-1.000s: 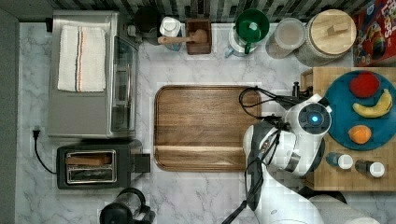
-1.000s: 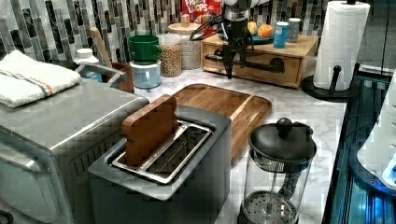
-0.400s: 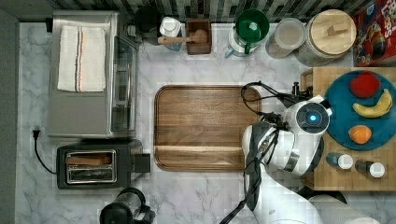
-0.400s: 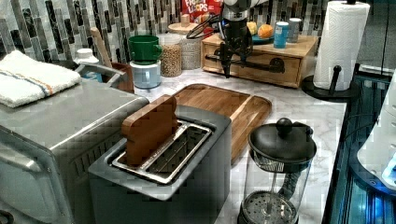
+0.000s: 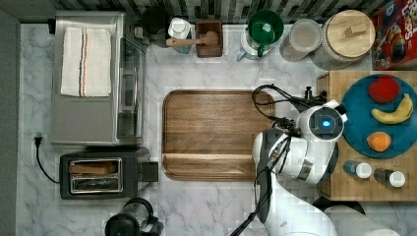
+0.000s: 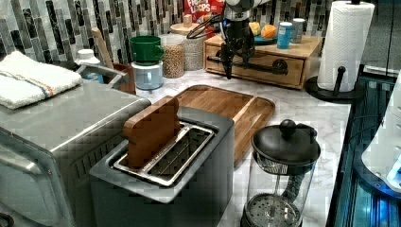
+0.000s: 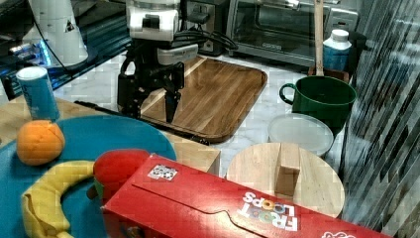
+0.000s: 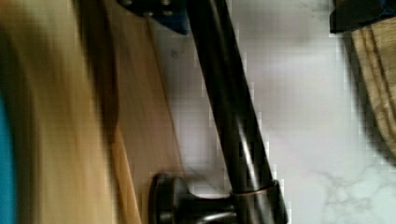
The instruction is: Open the drawer.
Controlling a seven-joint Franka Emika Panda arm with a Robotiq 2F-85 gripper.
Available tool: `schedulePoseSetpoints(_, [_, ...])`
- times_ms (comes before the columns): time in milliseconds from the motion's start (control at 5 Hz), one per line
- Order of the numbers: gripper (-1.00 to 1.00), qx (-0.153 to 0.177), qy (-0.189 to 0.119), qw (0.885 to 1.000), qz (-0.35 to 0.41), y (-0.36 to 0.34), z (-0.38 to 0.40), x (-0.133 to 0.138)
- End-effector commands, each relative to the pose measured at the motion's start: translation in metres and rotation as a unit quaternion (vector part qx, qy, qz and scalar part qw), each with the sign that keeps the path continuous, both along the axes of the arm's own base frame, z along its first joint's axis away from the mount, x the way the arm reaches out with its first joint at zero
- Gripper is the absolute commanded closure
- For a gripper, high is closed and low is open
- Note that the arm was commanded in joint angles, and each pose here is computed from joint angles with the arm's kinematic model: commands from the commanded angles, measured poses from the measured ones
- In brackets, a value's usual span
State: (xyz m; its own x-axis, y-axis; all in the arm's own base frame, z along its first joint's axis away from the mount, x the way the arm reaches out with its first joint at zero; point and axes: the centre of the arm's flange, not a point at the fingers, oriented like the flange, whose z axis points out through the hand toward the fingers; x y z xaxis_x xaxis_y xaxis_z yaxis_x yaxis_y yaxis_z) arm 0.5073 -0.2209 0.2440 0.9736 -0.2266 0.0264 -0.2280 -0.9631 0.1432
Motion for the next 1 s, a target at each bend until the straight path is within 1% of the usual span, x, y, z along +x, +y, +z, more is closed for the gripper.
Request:
schedulePoseSetpoints(200, [-1.0,0.045,0.005,0.993,0.113,0.2459,0.0034,0.0328])
schedulePoseSetpoints(400, [-1.0,0.045,0.007,0.994,0.101,0.2556,0.0053,0.0319])
schedulePoseSetpoints(1000, [-1.0,0.045,0.007,0.994,0.101,0.2556,0.0053,0.0318])
